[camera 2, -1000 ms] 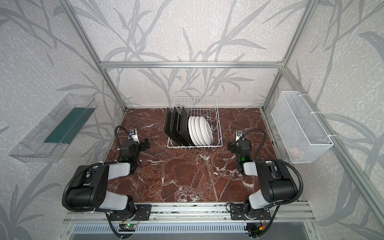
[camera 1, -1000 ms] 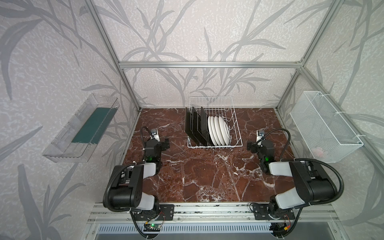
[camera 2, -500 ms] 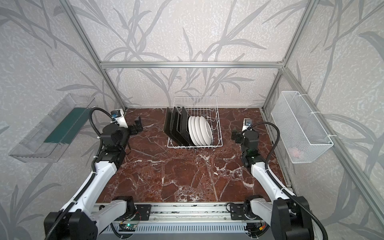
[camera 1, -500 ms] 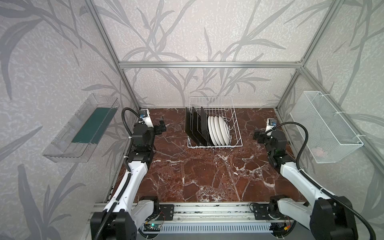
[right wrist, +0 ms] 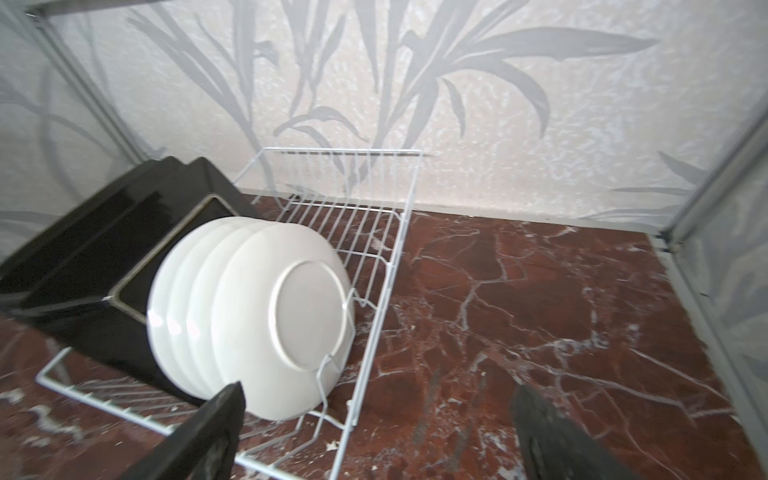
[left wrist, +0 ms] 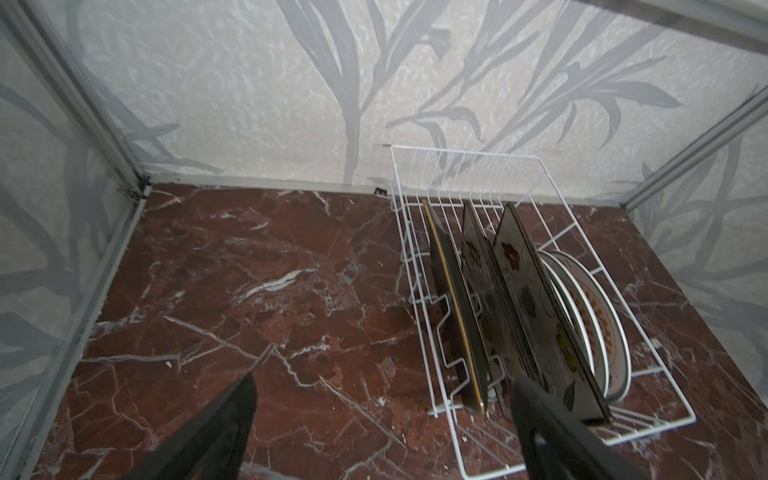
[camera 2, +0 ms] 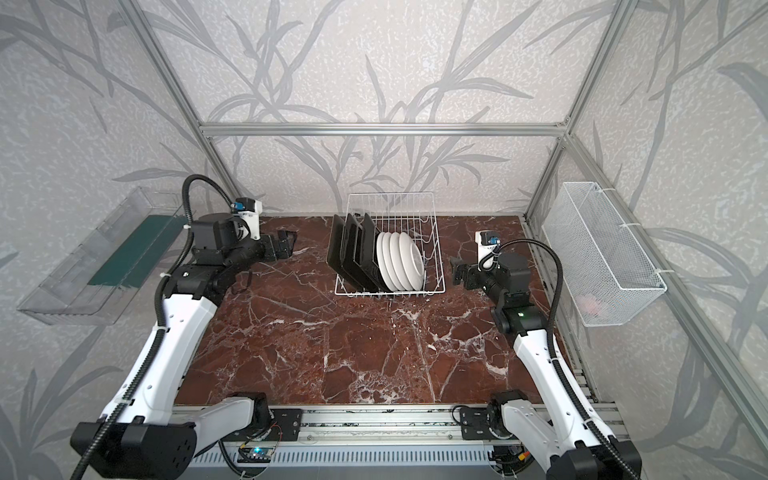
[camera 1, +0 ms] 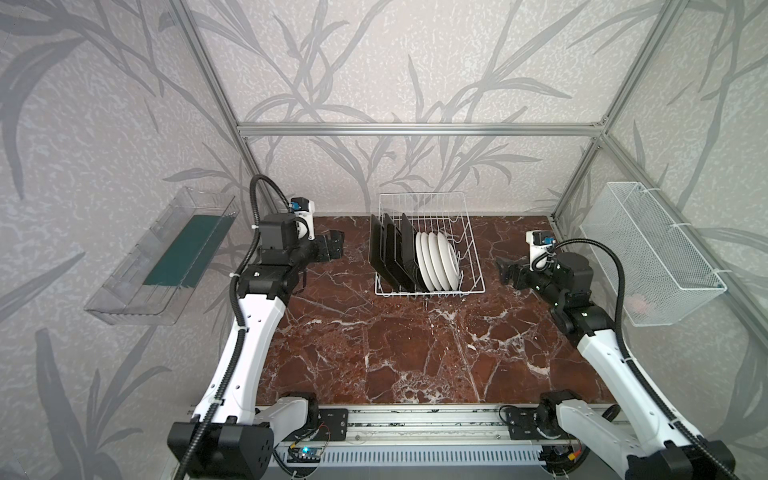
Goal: Unload the plates from the dish rack
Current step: 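Raise both arms and move the left gripper toward the dark plates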
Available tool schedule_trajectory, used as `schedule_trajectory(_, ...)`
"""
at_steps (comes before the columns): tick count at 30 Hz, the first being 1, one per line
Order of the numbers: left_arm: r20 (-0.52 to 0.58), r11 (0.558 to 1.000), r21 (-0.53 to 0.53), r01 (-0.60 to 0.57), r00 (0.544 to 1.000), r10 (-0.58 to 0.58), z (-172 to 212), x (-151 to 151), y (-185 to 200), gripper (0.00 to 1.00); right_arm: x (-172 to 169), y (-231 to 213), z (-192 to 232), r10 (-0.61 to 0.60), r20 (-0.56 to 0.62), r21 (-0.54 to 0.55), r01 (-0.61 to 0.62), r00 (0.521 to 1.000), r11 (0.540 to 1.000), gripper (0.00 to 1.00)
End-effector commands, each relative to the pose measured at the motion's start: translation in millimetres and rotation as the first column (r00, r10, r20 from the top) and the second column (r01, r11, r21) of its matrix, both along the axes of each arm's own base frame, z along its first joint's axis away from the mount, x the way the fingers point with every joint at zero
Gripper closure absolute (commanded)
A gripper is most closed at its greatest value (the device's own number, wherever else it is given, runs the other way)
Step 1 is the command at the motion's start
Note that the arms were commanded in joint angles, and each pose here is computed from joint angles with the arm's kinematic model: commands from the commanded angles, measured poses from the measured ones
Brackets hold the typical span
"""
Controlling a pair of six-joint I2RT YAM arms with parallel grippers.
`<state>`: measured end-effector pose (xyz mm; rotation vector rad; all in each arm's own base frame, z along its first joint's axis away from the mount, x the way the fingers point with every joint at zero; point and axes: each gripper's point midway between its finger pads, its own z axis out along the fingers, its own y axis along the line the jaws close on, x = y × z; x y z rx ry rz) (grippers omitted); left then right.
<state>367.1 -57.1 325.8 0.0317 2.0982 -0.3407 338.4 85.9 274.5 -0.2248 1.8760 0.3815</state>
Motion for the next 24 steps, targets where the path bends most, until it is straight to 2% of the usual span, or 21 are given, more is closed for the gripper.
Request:
schedule_trajectory(1,-0.161,0.994,0.026,0.104,0.982,-0.098,-24.1,-18.8,-23.9,0.05,-19.5,30.2,14.3,0.184,-0.02,0.08,-0.182,0.983,0.98,0.01)
schedule_trajectory(6,-0.255,0.987,0.06,0.146,0.959,-0.127,-44.0,-12.2,-41.6,0.07,-25.7,38.3,24.7,0.239,-0.008,0.087,-0.237,0.971,0.968,0.01)
schedule_trajectory(10,-0.335,0.991,0.062,0.122,0.938,-0.094,-58.3,-5.4,-41.1,0.12,-30.9,45.1,29.4,0.284,0.009,0.104,-0.283,0.959,0.953,0.01)
schedule_trajectory(24,-0.42,0.982,-0.04,0.185,0.889,-0.184,-81.8,25.4,-67.6,0.24,-35.5,51.5,7.6,0.316,-0.028,0.15,-0.309,0.948,0.939,0.01)
